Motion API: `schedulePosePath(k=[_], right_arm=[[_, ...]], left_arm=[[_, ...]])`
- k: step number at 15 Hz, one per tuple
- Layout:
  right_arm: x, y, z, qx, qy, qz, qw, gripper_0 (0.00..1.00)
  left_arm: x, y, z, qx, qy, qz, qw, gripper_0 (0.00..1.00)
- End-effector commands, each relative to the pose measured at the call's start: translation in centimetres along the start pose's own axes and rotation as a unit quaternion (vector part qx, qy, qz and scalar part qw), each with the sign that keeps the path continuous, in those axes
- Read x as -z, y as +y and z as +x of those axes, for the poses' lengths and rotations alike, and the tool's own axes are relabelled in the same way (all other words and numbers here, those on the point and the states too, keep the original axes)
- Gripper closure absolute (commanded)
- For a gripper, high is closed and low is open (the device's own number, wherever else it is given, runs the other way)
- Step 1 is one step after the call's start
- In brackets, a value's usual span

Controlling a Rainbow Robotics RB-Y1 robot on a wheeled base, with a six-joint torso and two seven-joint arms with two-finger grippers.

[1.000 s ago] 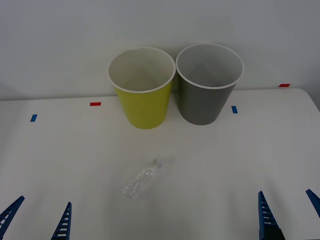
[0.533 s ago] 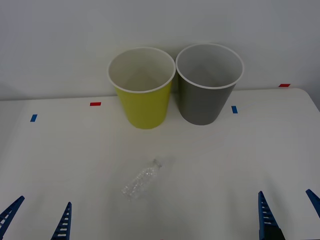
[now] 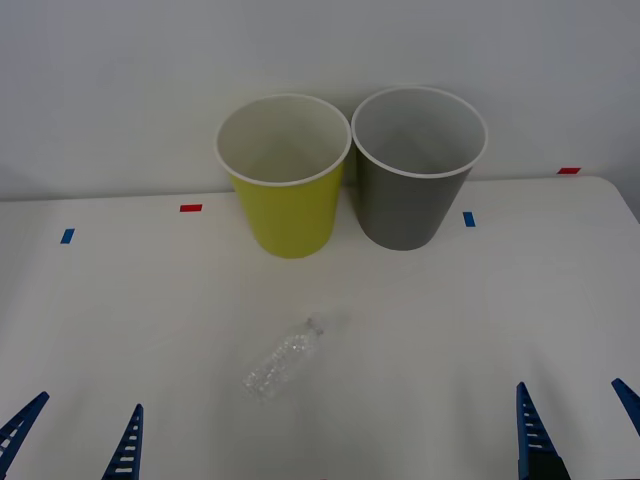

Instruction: Put cans in the gray bin and PET bottles in the light green bin.

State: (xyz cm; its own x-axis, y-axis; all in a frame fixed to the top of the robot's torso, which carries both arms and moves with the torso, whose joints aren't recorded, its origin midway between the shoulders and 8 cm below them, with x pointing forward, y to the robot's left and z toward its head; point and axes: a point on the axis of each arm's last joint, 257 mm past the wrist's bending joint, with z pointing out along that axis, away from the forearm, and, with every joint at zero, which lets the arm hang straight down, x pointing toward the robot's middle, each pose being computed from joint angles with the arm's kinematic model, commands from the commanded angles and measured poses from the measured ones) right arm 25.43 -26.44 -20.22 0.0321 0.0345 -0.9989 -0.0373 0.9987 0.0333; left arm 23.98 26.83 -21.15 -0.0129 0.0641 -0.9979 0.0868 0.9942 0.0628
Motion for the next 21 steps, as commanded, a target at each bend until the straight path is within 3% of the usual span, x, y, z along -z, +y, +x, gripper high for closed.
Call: schedulePosePath(k=[1,3,5,9,11,15,19,21], right_arm=[[0.0,0.0,0.0,0.000,0.000,0.000,1.0000,0.00],[0.0,0.0,0.0,0.000,0.000,0.000,1.0000,0.00],[0.0,0.0,0.0,0.000,0.000,0.000,1.0000,0.00],[0.0,0.0,0.0,0.000,0.000,0.000,1.0000,0.00],[0.0,0.0,0.0,0.000,0.000,0.000,1.0000,0.00],[0.0,0.0,0.0,0.000,0.000,0.000,1.0000,0.00],[0.0,0.0,0.0,0.000,0.000,0.000,1.0000,0.00],[0.0,0.0,0.0,0.000,0.000,0.000,1.0000,0.00]], left_arm=[[0.0,0.1,1.7,0.001,0.017,0.001,0.9999,0.00],[-0.7,0.2,1.5,-0.006,-0.001,0.018,0.9998,0.00],[-0.8,0.3,1.4,-0.013,-0.001,0.027,0.9996,0.00],[-1.2,-1.6,1.8,-0.036,0.009,0.080,0.9961,0.00],[-1.9,-2.1,2.4,-0.056,0.020,0.102,0.9930,0.00],[-3.4,-3.2,2.8,-0.089,0.032,0.154,0.9835,0.00],[-4.6,-5.4,4.1,-0.100,0.057,0.200,0.9731,0.00],[-5.3,-5.8,4.0,-0.103,0.057,0.213,0.9700,0.00]])
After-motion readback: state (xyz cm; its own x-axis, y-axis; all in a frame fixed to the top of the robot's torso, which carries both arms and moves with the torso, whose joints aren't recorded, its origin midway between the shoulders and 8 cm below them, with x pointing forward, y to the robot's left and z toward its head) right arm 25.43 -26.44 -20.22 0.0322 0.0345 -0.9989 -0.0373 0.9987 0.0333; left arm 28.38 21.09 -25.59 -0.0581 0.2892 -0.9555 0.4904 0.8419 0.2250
